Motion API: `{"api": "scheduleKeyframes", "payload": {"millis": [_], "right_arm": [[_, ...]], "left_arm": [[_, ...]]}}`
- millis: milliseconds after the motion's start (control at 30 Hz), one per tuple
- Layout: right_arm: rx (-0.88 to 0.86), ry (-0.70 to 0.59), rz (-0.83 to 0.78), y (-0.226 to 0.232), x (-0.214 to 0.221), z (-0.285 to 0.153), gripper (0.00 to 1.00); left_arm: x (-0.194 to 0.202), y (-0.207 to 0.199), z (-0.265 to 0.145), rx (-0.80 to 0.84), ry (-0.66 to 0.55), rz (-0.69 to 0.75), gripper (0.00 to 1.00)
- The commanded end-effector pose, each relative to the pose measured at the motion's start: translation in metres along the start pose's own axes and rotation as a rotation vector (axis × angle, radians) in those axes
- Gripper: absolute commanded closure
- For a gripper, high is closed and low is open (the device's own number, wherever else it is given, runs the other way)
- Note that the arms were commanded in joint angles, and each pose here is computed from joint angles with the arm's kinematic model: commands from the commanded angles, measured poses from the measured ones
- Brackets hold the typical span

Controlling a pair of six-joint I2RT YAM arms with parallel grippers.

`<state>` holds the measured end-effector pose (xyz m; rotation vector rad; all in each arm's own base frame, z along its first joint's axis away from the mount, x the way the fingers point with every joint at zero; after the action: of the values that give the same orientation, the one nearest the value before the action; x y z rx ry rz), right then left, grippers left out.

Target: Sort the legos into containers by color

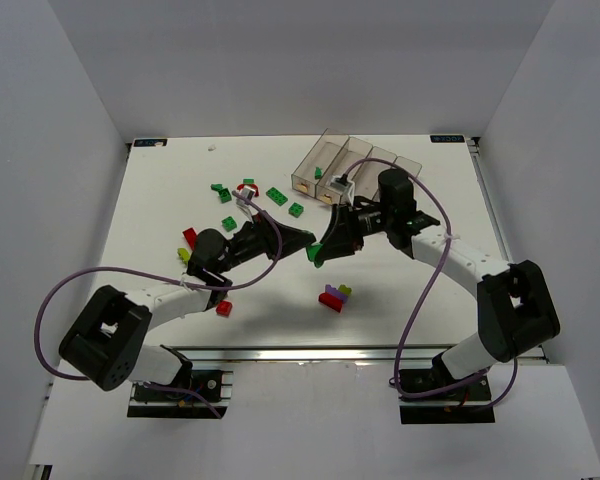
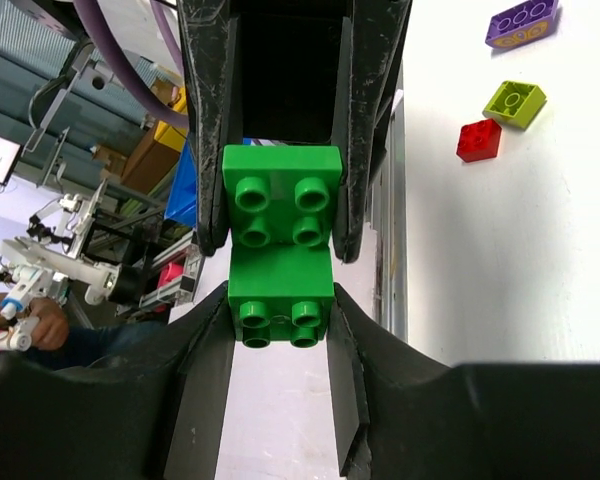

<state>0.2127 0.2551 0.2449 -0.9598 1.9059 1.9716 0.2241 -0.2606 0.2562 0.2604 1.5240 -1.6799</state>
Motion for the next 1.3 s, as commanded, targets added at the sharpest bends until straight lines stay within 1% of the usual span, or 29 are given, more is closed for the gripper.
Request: {"api": "scheduleKeyframes", "payload": {"millis": [0,300,333,400,433,467,500,533,567,600,633,667,700,733,767,800,833,900,933,967,1000,1033,1067,1100,1133,1233,1267], "right_arm": [[-0.015,-0.018,-0.107,0.010,-0.011,-0.017,1.00],[0.028,-0.041,-0.126,0.005,-0.011,-0.029,1.00],[0.039,-0.043,-0.109,0.004,-0.010,-0.030,1.00],[0.099,-0.066,-0.159,-0.003,-0.014,-0.037,1.00],[0.142,-0.064,-0.117,-0.003,-0.014,-0.040,1.00],[0.228,-0.072,-0.201,-0.013,-0.018,-0.046,1.00],[0.282,-0.066,-0.219,-0.017,-0.019,-0.050,1.00],[0.336,-0.063,-0.246,-0.018,-0.022,-0.053,1.00],[0.427,-0.064,-0.241,-0.026,-0.021,-0.060,1.00],[0.462,-0.065,-0.287,-0.025,-0.022,-0.064,1.00],[0.496,-0.069,-0.300,-0.025,-0.022,-0.066,1.00],[0.562,-0.078,-0.304,-0.031,-0.020,-0.072,1.00],[0.585,-0.089,-0.335,-0.027,-0.021,-0.075,1.00],[0.604,-0.095,-0.351,-0.025,-0.021,-0.078,1.00],[0.632,-0.103,-0.367,-0.023,-0.019,-0.081,1.00],[0.643,-0.111,-0.383,-0.022,-0.019,-0.083,1.00],[0.656,-0.117,-0.395,-0.021,-0.018,-0.085,1.00],[0.684,-0.129,-0.407,-0.019,-0.016,-0.090,1.00],[0.692,-0.134,-0.411,-0.018,-0.015,-0.092,1.00],[0.701,-0.139,-0.409,-0.018,-0.014,-0.094,1.00],[0.706,-0.144,-0.411,-0.017,-0.012,-0.096,1.00],[0.709,-0.144,-0.412,-0.016,-0.011,-0.098,1.00],[0.716,-0.151,-0.415,-0.015,-0.010,-0.101,1.00],[0.720,-0.150,-0.410,-0.016,-0.008,-0.102,1.00],[0.725,-0.150,-0.406,-0.016,-0.006,-0.104,1.00],[0.738,-0.161,-0.401,-0.016,-0.002,-0.110,1.00],[0.740,-0.163,-0.394,-0.018,-0.001,-0.112,1.00]], "left_arm": [[-0.007,-0.011,-0.006,0.022,-0.021,0.028,0.97],[-0.017,-0.004,-0.006,-0.019,-0.020,0.042,0.97],[-0.023,-0.003,-0.002,-0.029,-0.031,0.068,0.97],[-0.022,0.021,0.003,-0.151,0.015,0.047,0.98],[-0.025,0.030,0.007,-0.188,0.035,0.104,0.98],[-0.037,0.038,0.017,-0.261,0.043,0.111,0.98],[-0.037,0.057,0.023,-0.327,0.067,0.108,0.98],[-0.043,0.069,0.029,-0.374,0.079,0.151,0.98],[-0.063,0.075,0.042,-0.451,0.059,0.171,0.98],[-0.070,0.086,0.048,-0.501,0.060,0.184,0.98],[-0.067,0.111,0.054,-0.565,0.089,0.203,0.98],[-0.069,0.125,0.055,-0.632,0.111,0.202,0.98],[-0.094,0.129,0.070,-0.673,0.053,0.249,0.98],[-0.090,0.155,0.074,-0.720,0.080,0.263,0.98],[-0.097,0.165,0.079,-0.733,0.065,0.278,0.98],[-0.116,0.167,0.091,-0.744,0.014,0.311,0.98],[-0.110,0.192,0.095,-0.777,0.036,0.314,0.99],[-0.118,0.207,0.107,-0.794,0.026,0.347,0.98],[-0.137,0.204,0.121,-0.781,-0.012,0.385,0.98],[-0.130,0.225,0.124,-0.807,0.007,0.381,0.98],[-0.134,0.230,0.129,-0.808,-0.003,0.399,0.97],[-0.147,0.228,0.138,-0.800,-0.033,0.438,0.97],[-0.143,0.242,0.139,-0.817,-0.030,0.438,0.97],[-0.145,0.247,0.140,-0.828,-0.037,0.445,0.97],[-0.157,0.247,0.145,-0.842,-0.068,0.473,0.97],[-0.151,0.267,0.148,-0.865,-0.054,0.475,0.96],[-0.157,0.265,0.153,-0.867,-0.067,0.482,0.95]]}}
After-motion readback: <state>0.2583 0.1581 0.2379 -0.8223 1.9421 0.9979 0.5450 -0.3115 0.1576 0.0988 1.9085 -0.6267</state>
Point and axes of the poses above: each gripper's point midway between its finger pads, its own z axis out along the fingers, its own y axis along the line the jaws close on, x = y × z, the point moved 5 cm from there along -z, back along the fingers, and after that the axes turned 5 degrees about z, right-handed, at the moved point
